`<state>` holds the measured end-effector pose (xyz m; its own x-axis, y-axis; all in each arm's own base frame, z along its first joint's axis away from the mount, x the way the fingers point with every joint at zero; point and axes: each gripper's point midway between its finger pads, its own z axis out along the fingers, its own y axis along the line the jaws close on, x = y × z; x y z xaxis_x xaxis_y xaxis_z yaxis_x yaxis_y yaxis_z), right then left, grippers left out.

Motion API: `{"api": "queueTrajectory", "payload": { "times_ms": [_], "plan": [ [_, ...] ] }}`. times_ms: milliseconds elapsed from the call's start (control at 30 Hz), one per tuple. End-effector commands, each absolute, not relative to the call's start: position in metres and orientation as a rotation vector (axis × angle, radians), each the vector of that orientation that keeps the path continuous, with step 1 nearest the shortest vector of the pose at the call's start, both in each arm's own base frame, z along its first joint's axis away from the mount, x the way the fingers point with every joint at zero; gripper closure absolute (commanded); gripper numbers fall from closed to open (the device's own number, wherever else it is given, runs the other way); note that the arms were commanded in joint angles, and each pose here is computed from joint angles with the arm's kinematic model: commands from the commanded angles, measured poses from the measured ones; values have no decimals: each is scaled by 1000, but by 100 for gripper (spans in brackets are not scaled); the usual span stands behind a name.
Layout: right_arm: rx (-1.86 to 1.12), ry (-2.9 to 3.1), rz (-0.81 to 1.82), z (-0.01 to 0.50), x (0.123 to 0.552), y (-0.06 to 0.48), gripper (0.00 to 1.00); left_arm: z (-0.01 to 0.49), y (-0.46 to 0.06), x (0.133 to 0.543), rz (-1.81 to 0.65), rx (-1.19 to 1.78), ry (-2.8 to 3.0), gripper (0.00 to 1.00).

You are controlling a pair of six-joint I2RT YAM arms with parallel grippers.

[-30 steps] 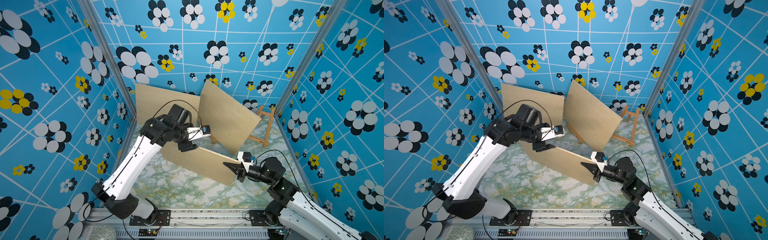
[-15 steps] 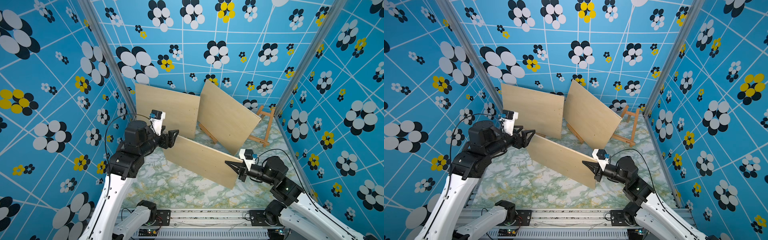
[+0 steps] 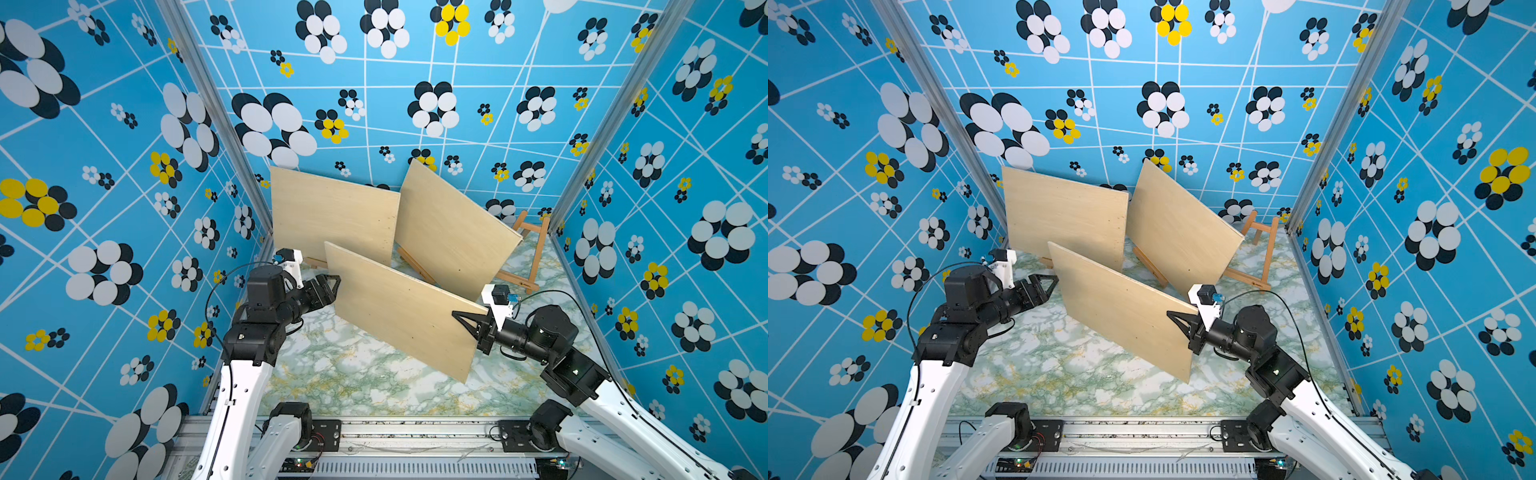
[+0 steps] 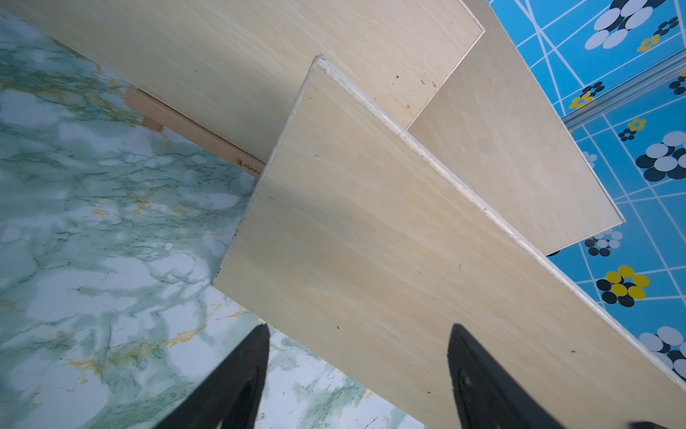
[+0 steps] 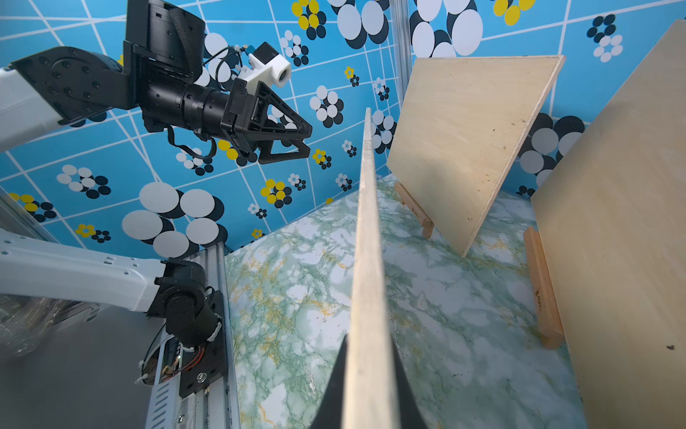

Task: Assemble the easel
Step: Pick up the drawing board from the center of the board.

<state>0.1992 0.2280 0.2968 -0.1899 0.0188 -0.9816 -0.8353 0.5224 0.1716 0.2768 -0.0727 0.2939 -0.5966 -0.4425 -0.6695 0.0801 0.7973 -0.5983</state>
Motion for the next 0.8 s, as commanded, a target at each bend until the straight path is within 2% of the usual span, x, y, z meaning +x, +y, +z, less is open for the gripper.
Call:
{"api": "queueTrajectory", "payload": {
  "times_ms": [0,333,567,767],
  "plan": [
    [-602,1274,929,396,189,210,100,292,-72,272,-805,-315,2062,22],
    [-422,1196,1017,438,188,185,100,235,-78,276,-981,-498,2075,23],
    [-343,1134,1044,461,187,173,100,191,-85,264,-1074,-606,2108,23],
    [-330,1044,1115,490,178,171,100,173,-97,254,-1125,-625,2114,23]
  ]
}}
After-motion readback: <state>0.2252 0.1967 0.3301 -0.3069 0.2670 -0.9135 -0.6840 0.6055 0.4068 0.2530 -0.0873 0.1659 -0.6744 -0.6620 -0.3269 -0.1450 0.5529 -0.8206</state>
